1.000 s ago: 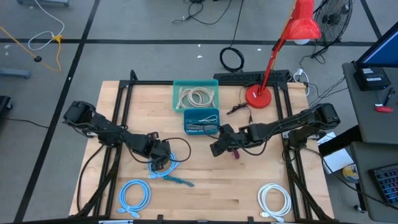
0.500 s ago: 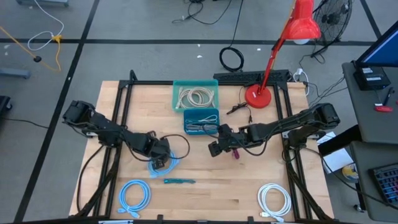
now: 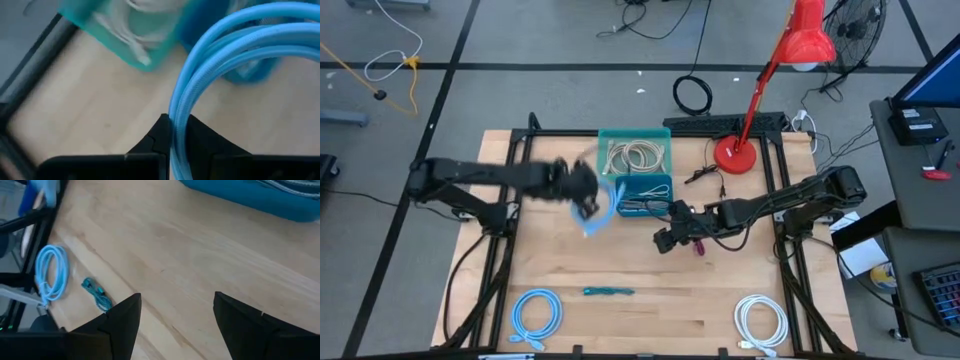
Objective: Pick & Place USB Port
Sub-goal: Put the top blue display cable into the green bin
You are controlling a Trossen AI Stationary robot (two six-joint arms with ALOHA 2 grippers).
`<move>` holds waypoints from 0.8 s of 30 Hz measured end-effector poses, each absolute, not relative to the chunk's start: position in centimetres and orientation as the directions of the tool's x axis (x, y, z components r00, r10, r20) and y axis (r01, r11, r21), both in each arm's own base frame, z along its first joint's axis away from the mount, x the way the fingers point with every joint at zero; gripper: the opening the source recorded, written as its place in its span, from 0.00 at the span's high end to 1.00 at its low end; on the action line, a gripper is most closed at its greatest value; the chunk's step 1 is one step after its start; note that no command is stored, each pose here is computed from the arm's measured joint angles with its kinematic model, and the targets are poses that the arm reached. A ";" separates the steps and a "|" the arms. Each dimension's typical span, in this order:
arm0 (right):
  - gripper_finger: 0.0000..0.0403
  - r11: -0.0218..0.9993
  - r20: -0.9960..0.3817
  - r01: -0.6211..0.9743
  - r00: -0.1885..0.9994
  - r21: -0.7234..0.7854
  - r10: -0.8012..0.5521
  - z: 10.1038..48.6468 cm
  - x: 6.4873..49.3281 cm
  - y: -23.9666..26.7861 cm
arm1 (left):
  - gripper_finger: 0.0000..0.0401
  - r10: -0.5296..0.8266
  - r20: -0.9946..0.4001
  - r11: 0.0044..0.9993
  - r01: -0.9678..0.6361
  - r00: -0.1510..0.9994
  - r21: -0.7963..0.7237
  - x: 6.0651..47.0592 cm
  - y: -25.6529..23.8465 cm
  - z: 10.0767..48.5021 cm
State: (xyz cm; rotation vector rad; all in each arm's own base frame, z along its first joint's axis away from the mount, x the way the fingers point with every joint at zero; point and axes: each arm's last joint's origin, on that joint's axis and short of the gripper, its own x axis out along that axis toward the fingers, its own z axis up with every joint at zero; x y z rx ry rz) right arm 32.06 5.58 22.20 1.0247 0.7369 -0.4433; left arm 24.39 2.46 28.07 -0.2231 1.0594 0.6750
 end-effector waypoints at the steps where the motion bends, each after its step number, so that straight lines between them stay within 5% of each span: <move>1: 0.41 0.470 -0.723 0.635 0.690 0.613 0.011 22.3 32.1 5.6 | 0.92 0.411 -0.852 0.769 -0.625 0.325 0.133 24.8 3.6 28.9; 10: 0.41 0.549 -0.651 0.522 0.757 0.653 0.055 24.4 31.9 4.2 | 0.92 0.343 -0.854 0.758 -0.653 0.391 0.006 29.0 15.1 32.5; 24: 0.41 0.645 -0.673 0.576 0.729 0.502 -0.127 29.7 25.4 -1.2 | 0.92 0.228 -0.956 0.864 -0.491 0.186 0.111 37.4 23.7 27.3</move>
